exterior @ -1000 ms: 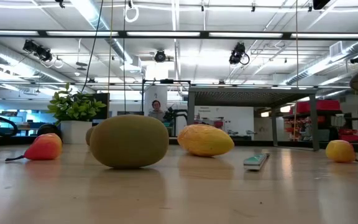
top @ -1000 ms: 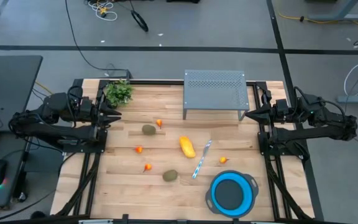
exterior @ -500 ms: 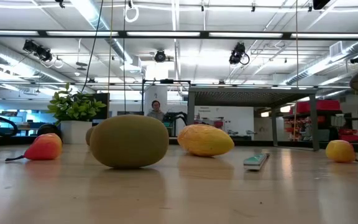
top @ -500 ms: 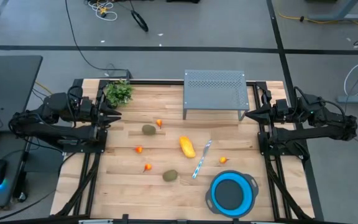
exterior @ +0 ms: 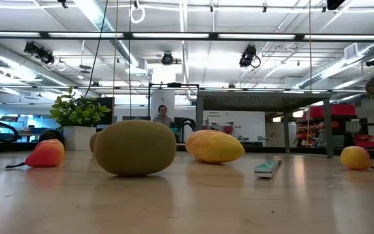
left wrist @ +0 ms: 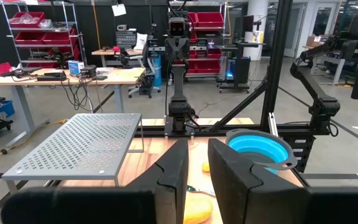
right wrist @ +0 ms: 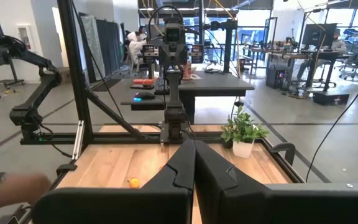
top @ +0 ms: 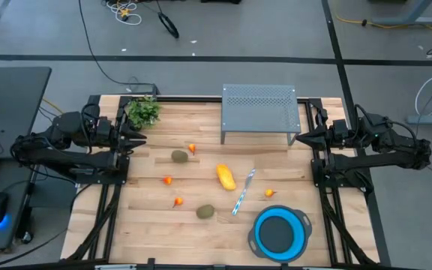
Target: Pick & Place Fruit
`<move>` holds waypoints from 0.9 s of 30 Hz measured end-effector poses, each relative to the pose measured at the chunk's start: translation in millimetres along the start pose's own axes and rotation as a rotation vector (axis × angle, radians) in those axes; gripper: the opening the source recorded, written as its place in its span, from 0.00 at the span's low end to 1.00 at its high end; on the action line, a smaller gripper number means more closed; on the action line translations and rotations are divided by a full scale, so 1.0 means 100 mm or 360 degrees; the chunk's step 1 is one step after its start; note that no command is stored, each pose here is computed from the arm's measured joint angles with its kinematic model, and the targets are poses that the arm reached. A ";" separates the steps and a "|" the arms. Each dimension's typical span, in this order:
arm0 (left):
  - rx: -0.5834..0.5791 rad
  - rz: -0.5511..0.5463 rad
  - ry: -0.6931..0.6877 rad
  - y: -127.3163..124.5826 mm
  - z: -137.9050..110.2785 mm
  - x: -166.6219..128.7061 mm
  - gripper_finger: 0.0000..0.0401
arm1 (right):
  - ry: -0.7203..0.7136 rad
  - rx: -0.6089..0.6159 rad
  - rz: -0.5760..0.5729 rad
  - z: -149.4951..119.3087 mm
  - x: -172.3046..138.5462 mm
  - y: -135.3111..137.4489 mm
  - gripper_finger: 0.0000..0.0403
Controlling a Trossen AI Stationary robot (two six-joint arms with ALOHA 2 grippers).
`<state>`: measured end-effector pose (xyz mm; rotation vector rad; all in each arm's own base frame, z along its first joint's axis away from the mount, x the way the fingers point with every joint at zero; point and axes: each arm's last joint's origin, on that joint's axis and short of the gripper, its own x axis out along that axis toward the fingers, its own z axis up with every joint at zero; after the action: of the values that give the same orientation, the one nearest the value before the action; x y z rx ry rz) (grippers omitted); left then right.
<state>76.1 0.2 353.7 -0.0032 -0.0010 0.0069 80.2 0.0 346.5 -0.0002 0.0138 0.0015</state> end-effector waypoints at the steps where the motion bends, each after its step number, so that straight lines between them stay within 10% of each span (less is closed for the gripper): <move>1: 0.0000 0.0000 0.0000 0.00 0.00 0.00 0.18 | 0.0000 0.0000 0.0000 0.00 0.00 0.00 0.02; 20: 0.0000 0.0000 0.0000 0.00 0.00 0.00 0.18 | 0.0000 -0.0008 0.0000 0.00 0.00 0.00 0.02; 27: 0.0000 0.0000 -0.0001 0.00 0.00 0.00 0.18 | 0.0000 -0.0314 0.0000 0.00 0.00 0.00 0.02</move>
<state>76.1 0.2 353.8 -0.0032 -0.0018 0.0066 80.2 0.0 346.6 -0.1976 0.0133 0.0029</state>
